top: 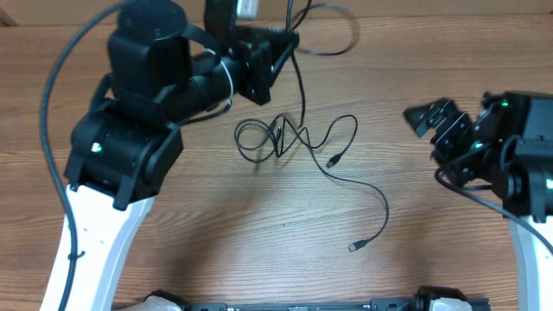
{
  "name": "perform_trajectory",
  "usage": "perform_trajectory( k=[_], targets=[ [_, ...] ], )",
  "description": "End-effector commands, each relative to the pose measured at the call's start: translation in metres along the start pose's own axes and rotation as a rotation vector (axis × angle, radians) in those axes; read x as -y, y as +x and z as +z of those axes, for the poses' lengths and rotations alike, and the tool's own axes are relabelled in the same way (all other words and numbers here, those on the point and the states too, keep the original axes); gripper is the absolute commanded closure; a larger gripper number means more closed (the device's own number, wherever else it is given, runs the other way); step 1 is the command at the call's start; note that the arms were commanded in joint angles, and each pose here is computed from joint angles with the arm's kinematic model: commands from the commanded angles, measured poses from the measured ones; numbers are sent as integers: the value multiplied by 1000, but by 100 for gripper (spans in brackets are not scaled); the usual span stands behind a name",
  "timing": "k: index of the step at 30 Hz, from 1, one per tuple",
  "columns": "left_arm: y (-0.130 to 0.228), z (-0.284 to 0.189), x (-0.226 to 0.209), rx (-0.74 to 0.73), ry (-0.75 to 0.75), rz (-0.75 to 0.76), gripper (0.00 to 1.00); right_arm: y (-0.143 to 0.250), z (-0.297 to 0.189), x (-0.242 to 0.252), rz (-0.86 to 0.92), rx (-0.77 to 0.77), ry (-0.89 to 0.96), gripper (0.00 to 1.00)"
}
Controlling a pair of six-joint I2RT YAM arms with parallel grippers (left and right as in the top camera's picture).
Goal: Untangle cables
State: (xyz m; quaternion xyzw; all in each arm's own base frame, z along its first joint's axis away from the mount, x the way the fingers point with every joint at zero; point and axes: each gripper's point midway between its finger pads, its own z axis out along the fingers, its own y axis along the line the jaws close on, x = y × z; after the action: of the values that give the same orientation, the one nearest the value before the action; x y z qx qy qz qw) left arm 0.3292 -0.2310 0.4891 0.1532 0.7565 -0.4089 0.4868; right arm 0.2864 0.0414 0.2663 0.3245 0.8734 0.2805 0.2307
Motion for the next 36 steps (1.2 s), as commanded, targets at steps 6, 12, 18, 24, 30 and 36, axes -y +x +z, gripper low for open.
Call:
perform_trajectory(
  k=[6,12,18,24,30,36],
  targets=[
    [-73,-52,-99,363,-544,-102,96,23,38,52,106,-236,248,0],
    [-77,-74,-179,415,-829,-142,96,23,61,65,144,-303,310,0],
    [-62,-61,-215,335,-854,-166,96,23,63,67,147,-309,318,0],
    [-45,-30,-250,256,-877,-157,96,23,63,67,147,-309,318,0],
    [-59,-62,-295,325,-966,-186,96,23,63,67,147,-309,318,0],
    [-64,-162,-375,427,-1179,-286,96,23,63,67,147,-309,318,0]
  ],
)
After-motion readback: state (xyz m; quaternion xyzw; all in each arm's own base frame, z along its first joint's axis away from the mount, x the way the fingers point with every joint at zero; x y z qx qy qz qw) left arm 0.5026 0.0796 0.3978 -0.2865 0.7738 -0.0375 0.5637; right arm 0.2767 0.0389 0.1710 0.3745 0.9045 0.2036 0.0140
